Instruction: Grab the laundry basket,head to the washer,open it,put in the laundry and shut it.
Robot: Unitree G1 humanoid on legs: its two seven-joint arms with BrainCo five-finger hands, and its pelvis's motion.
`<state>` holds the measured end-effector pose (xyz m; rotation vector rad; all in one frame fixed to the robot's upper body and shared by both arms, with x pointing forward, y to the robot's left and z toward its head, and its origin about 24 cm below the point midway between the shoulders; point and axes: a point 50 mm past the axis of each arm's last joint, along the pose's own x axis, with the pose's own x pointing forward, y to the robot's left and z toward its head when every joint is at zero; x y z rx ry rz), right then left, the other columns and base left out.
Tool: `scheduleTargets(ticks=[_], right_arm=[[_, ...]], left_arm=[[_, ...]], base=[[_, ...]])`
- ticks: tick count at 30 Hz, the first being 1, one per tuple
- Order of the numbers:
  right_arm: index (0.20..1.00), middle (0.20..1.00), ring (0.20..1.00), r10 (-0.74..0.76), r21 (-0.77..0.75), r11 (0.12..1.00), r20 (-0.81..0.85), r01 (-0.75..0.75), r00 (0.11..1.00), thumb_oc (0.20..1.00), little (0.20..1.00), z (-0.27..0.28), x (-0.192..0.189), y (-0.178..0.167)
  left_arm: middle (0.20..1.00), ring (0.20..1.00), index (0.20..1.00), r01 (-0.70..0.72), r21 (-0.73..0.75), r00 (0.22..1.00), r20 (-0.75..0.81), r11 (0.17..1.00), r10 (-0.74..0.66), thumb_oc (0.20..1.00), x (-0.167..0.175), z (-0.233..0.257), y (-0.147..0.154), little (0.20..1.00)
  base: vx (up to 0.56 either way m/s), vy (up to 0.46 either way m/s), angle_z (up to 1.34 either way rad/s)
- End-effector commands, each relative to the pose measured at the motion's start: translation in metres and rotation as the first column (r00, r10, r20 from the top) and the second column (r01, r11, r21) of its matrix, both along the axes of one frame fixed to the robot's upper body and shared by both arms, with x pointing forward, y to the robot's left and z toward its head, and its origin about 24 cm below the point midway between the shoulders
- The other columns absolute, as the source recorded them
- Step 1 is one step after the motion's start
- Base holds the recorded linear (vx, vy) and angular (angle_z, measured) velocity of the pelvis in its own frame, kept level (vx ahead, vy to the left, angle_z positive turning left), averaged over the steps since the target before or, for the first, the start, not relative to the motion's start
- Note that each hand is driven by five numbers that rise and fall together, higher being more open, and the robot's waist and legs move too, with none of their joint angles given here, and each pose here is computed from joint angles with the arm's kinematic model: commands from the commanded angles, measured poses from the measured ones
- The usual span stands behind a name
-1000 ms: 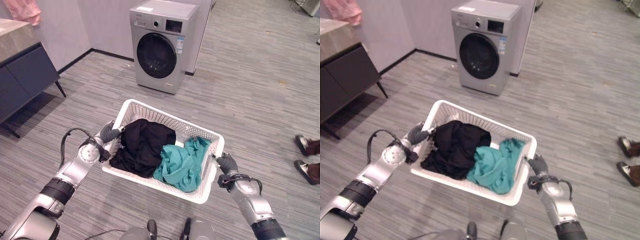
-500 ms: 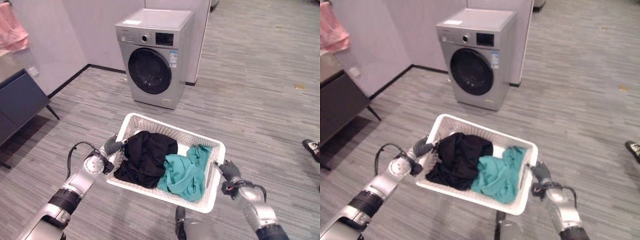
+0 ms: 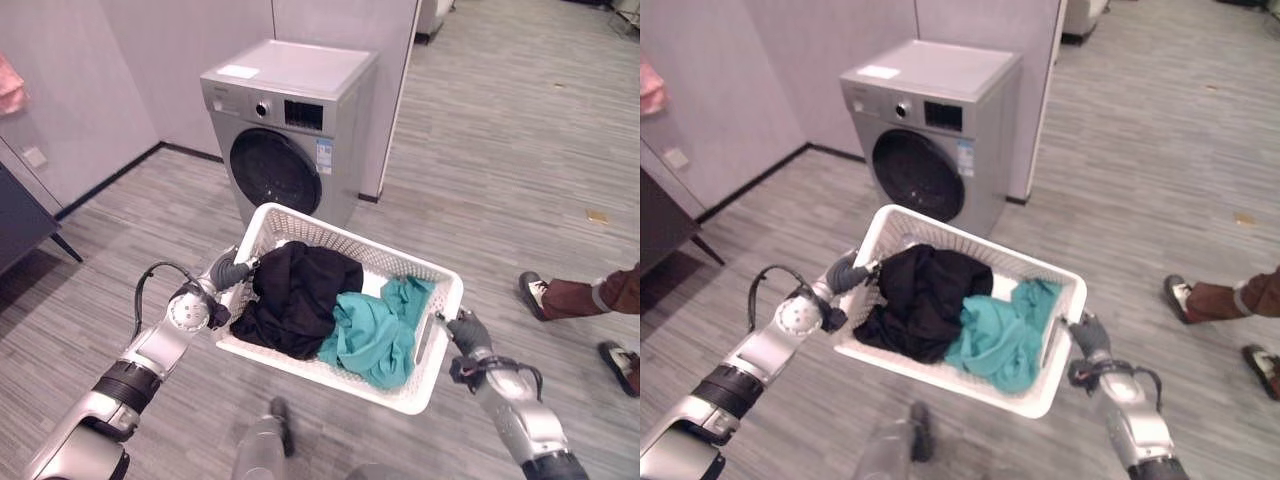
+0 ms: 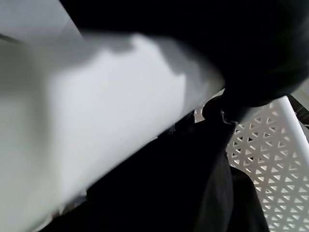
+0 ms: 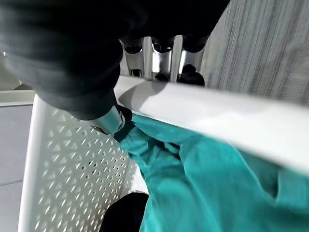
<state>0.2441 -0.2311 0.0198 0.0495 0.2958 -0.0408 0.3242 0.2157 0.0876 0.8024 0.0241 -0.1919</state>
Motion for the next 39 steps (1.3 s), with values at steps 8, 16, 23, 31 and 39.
scheduleTargets(ticks=[8, 16, 23, 31, 39], right_arm=[[0.200, 0.200, 0.200, 0.091, 0.048, 0.994, 0.176, -0.101, 0.980, 0.200, 0.200, 0.027, 0.026, 0.016], [0.200, 0.200, 0.200, 0.135, 0.024, 0.990, 0.168, -0.141, 0.976, 0.200, 0.200, 0.023, 0.033, 0.033], [0.200, 0.200, 0.200, 0.101, 0.058, 0.992, 0.169, -0.113, 0.980, 0.200, 0.200, 0.021, 0.026, 0.025], [0.200, 0.200, 0.200, 0.082, 0.109, 0.989, 0.160, -0.100, 0.984, 0.200, 0.200, 0.015, 0.025, 0.027], [0.200, 0.200, 0.200, 0.034, 0.180, 0.982, 0.140, -0.060, 0.990, 0.200, 0.200, 0.007, 0.021, 0.023]], left_arm=[[0.200, 0.200, 0.200, -0.212, -0.044, 0.956, 0.198, 0.976, 0.217, 0.200, 0.009, 0.057, 0.058, 0.200], [0.200, 0.200, 0.200, -0.228, -0.048, 0.947, 0.220, 0.972, 0.233, 0.200, 0.010, 0.064, 0.061, 0.200], [0.200, 0.200, 0.200, -0.151, -0.036, 0.955, 0.253, 0.988, 0.155, 0.200, 0.020, 0.068, 0.036, 0.200], [0.200, 0.200, 0.200, -0.142, -0.091, 0.966, 0.205, 0.986, 0.158, 0.200, 0.014, 0.052, 0.034, 0.200], [0.200, 0.200, 0.200, -0.145, -0.106, 0.969, 0.185, 0.984, 0.163, 0.200, 0.013, 0.046, 0.034, 0.200]], base=[[0.55, 0.116, -0.16], [0.34, 0.182, -0.02], [0.20, -0.124, 0.62], [0.10, -0.150, 0.34], [0.03, -0.062, 0.19]])
